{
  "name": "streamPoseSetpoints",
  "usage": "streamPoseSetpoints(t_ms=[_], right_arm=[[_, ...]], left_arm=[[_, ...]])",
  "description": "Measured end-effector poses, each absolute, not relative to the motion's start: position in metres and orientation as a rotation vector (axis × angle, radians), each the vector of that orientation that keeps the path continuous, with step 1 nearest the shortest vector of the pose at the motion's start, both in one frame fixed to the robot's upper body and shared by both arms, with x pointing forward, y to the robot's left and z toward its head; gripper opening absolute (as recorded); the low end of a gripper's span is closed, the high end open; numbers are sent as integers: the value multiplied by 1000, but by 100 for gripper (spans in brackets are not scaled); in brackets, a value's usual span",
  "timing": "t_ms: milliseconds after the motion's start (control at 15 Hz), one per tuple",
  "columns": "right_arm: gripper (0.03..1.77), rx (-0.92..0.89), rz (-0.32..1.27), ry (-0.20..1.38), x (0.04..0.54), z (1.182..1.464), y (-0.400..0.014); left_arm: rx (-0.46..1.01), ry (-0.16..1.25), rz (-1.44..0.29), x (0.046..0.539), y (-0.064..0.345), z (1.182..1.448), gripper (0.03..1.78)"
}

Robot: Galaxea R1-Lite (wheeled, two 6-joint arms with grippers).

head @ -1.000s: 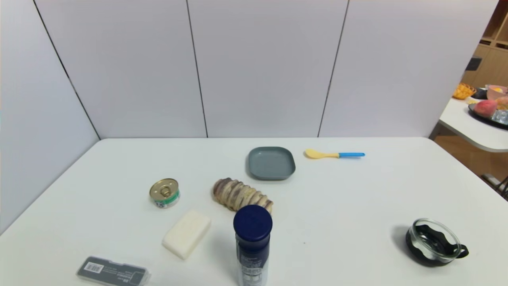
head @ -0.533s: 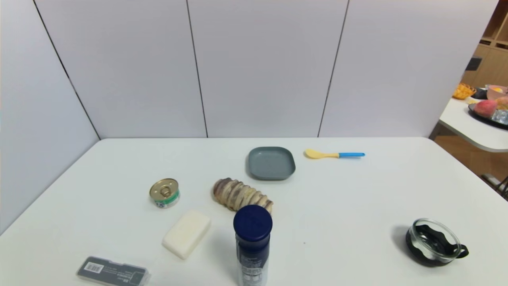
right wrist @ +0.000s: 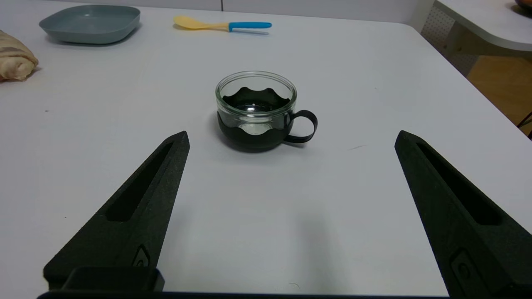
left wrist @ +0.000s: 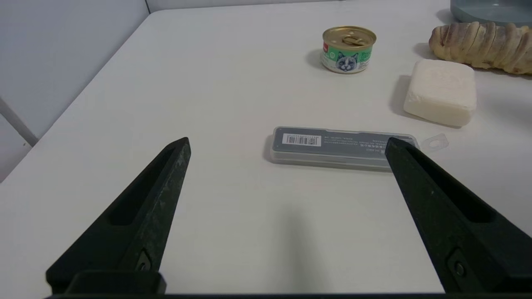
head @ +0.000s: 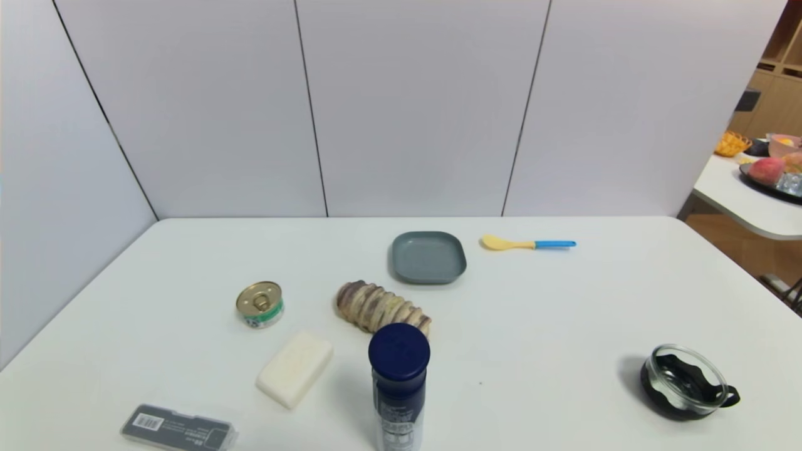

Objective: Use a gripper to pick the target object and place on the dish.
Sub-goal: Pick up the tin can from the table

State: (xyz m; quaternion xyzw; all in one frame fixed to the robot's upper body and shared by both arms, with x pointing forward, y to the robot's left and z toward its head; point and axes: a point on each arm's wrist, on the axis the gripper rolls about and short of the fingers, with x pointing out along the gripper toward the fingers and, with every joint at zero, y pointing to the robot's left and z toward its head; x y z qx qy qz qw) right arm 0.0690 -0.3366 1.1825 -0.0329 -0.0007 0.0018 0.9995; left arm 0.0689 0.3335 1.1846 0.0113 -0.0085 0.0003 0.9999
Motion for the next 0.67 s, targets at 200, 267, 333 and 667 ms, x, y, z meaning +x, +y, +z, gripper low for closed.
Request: streamPoseSetpoints(t_ms=[200,267,333,667], right_arm=[[171,-66,4,-1,69,1182,-337],[171,-67,4,-1,69,1182,-337],[171,-66,4,-1,69,1182,-337],[171,-66,4,-1,69,1182,-337]], left_arm=[[27,-117,4,62,334,1209,169],[26,-149,11,59,334,1221,169],[26,-168,19,57,334,1234,169],[77,-205,31,68,334,1319,169]])
